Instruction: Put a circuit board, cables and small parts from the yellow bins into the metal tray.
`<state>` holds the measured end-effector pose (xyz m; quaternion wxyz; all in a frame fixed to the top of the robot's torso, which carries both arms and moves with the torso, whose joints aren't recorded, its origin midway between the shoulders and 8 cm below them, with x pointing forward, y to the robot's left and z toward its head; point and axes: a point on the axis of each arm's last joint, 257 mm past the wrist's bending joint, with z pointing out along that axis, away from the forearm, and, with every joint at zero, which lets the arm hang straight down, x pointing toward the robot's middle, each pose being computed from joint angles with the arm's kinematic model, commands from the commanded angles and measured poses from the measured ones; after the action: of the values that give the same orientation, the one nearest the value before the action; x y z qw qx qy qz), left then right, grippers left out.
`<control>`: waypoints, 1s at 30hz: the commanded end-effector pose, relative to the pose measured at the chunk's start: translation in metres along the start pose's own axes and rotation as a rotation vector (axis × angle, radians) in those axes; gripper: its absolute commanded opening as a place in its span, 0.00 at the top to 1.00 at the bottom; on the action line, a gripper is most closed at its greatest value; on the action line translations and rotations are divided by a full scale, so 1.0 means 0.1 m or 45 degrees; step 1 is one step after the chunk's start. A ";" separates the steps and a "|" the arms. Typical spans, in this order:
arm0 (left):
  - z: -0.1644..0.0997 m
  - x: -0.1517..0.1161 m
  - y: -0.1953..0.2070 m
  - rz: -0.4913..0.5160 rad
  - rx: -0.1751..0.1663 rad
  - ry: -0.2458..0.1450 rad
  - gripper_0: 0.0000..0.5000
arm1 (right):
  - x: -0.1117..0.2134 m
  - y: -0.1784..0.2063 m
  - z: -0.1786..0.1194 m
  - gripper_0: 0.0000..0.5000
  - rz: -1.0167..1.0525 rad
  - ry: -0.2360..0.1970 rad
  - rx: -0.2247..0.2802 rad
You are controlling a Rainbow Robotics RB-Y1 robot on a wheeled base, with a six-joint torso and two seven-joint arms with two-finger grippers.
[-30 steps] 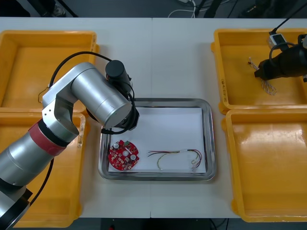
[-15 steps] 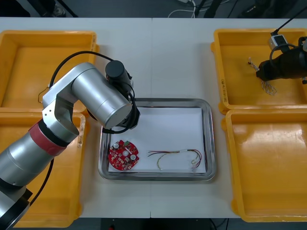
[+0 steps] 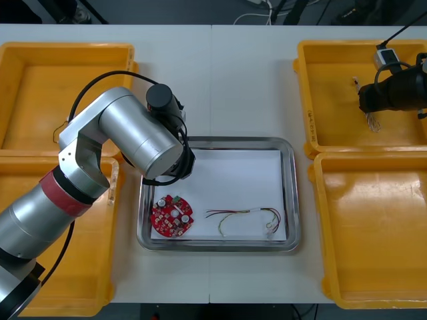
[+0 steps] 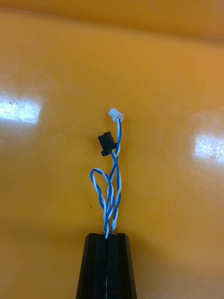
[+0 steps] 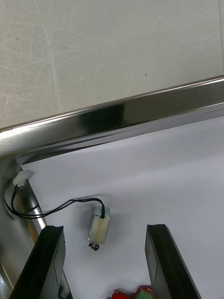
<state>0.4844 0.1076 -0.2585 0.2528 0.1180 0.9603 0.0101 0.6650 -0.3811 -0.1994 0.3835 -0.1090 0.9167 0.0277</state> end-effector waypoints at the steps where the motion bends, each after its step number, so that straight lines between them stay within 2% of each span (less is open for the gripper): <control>1: -0.14 -0.11 0.07 -0.138 0.014 0.002 0.00 | -0.07 0.05 -0.06 1.00 -0.095 0.005 -0.008; 6: -0.38 -0.25 0.19 -0.163 0.023 0.031 0.00 | -0.19 0.09 -0.28 1.00 -0.191 0.068 -0.012; 9: -0.52 -0.33 0.28 -0.181 0.034 0.047 0.00 | -0.23 0.12 -0.40 1.00 -0.197 0.087 -0.033; 18: -0.94 -0.54 0.66 -0.215 0.049 0.056 0.00 | -0.31 0.22 -0.76 1.00 -0.264 0.163 -0.064; 26: -1.14 -0.59 1.08 -0.183 0.007 0.056 0.00 | -0.34 0.26 -1.15 1.00 -0.299 0.236 -0.061; 30: -1.19 -0.64 1.29 -0.181 0.016 0.060 0.00 | -0.28 0.28 -1.36 1.00 -0.296 0.261 -0.069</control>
<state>0.4926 0.2003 -0.1519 0.2007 0.0050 0.9793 -0.0252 0.5895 -0.3582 -0.1053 0.2659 -0.2489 0.9313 -0.0013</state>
